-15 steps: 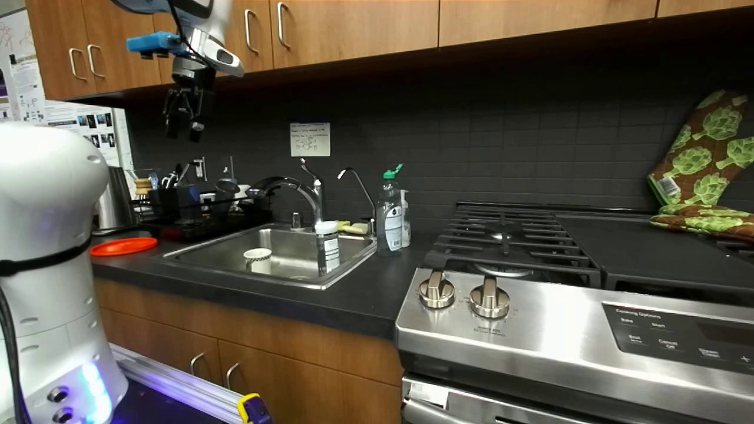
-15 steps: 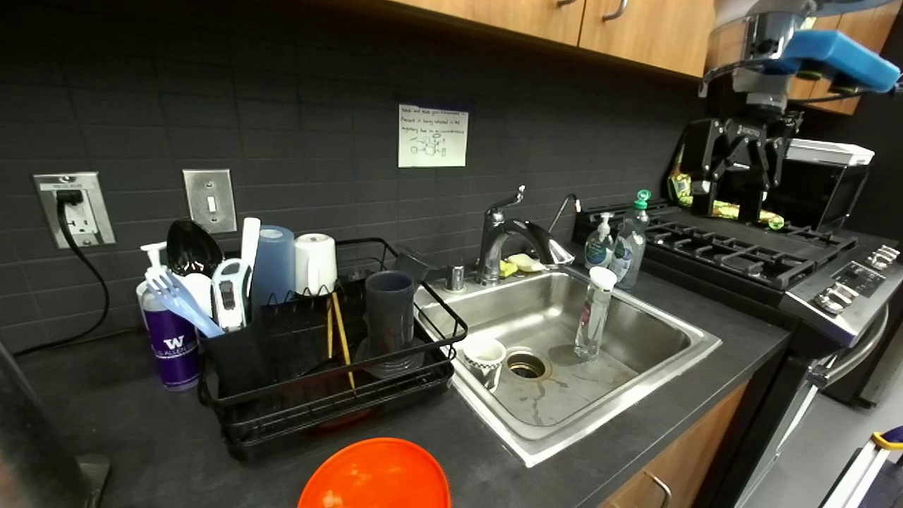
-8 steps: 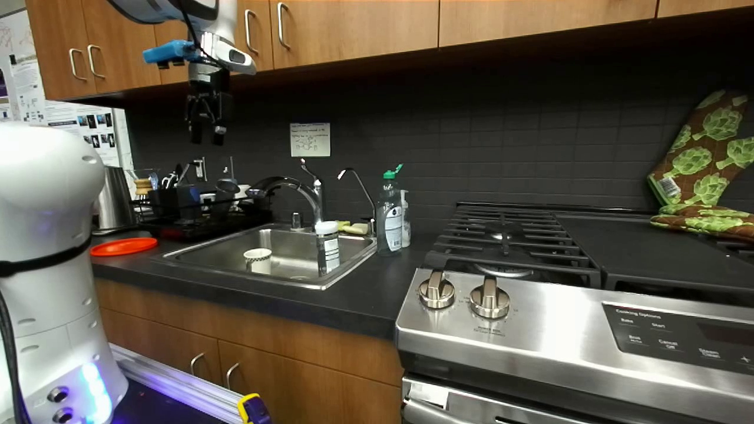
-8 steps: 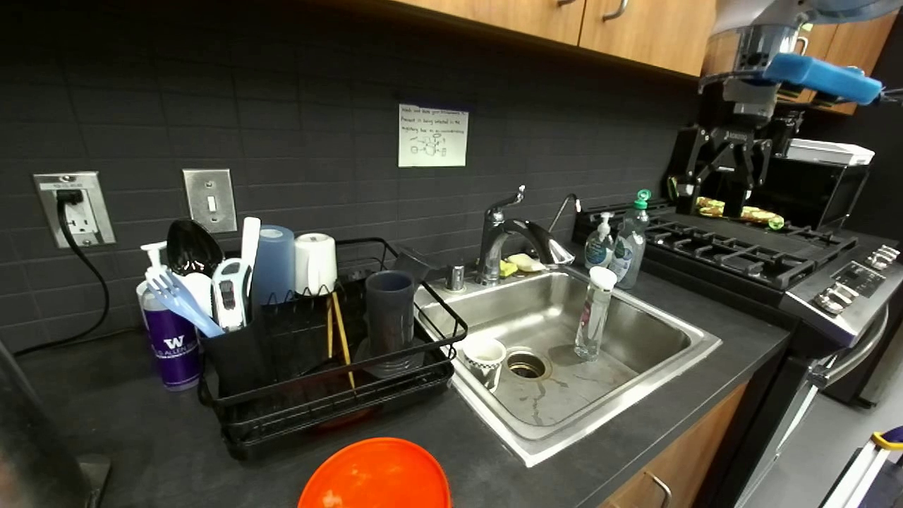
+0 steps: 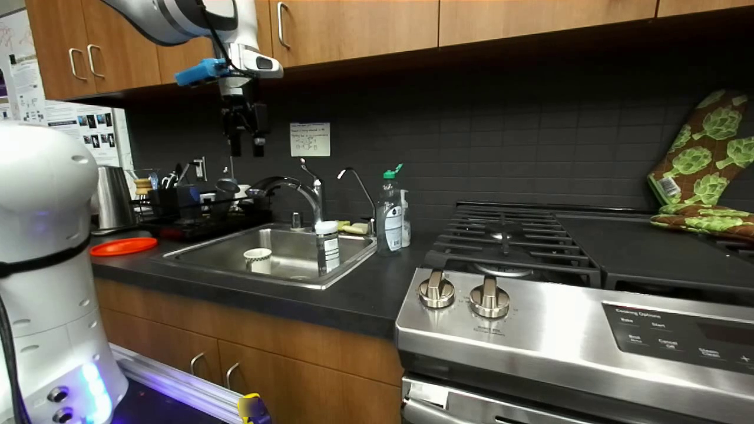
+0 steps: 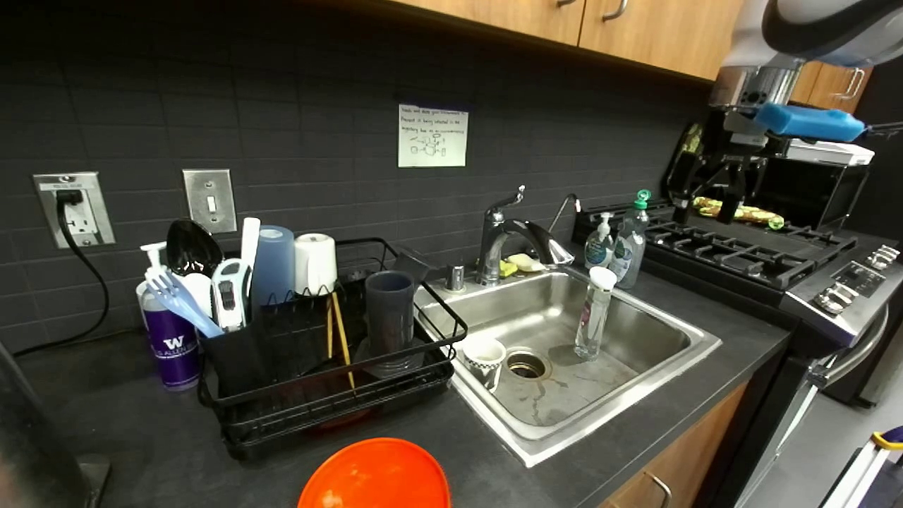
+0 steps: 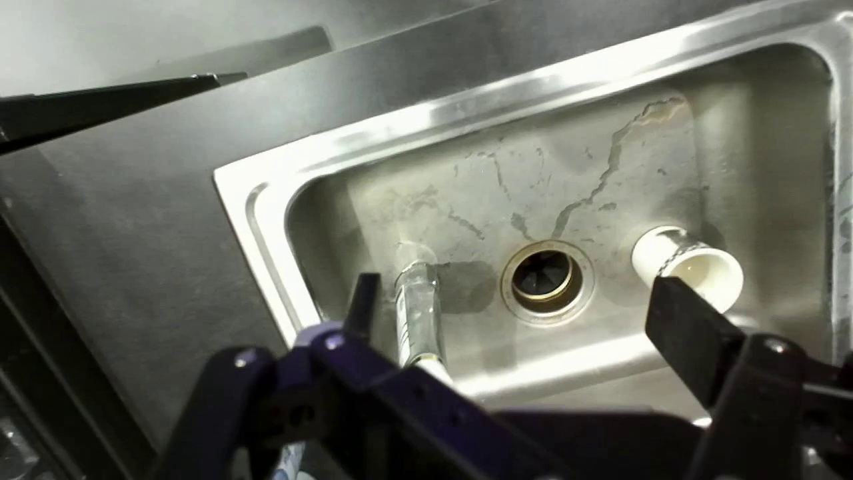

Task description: Shift the bottle to the left counter

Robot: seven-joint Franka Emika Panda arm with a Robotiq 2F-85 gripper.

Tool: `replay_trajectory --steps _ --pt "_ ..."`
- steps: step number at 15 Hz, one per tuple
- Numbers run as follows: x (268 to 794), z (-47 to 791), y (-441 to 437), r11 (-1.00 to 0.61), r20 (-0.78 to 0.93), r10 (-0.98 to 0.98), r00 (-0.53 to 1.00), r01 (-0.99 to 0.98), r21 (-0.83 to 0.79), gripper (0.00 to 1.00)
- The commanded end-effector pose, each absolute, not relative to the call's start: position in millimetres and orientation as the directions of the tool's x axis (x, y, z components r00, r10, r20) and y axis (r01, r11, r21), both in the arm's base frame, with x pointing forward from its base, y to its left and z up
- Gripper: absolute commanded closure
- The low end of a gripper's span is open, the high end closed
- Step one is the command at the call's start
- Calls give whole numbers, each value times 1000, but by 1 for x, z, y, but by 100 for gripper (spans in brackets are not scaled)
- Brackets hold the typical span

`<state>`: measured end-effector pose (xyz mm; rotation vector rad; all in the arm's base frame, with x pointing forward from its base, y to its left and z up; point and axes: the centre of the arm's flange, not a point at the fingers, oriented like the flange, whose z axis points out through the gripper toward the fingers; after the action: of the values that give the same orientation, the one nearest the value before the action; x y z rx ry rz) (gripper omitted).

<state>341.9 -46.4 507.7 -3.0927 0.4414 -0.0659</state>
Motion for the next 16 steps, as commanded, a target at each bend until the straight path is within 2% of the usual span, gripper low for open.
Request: replay_trajectory --steps 1,8,16 --pt "339 491 -79 -954 136 -298 945 -300 -13 0" --pt "345 475 -129 -926 312 -349 883 -376 27 0" --pt "361 459 -171 -901 370 -396 841 -433 18 0"
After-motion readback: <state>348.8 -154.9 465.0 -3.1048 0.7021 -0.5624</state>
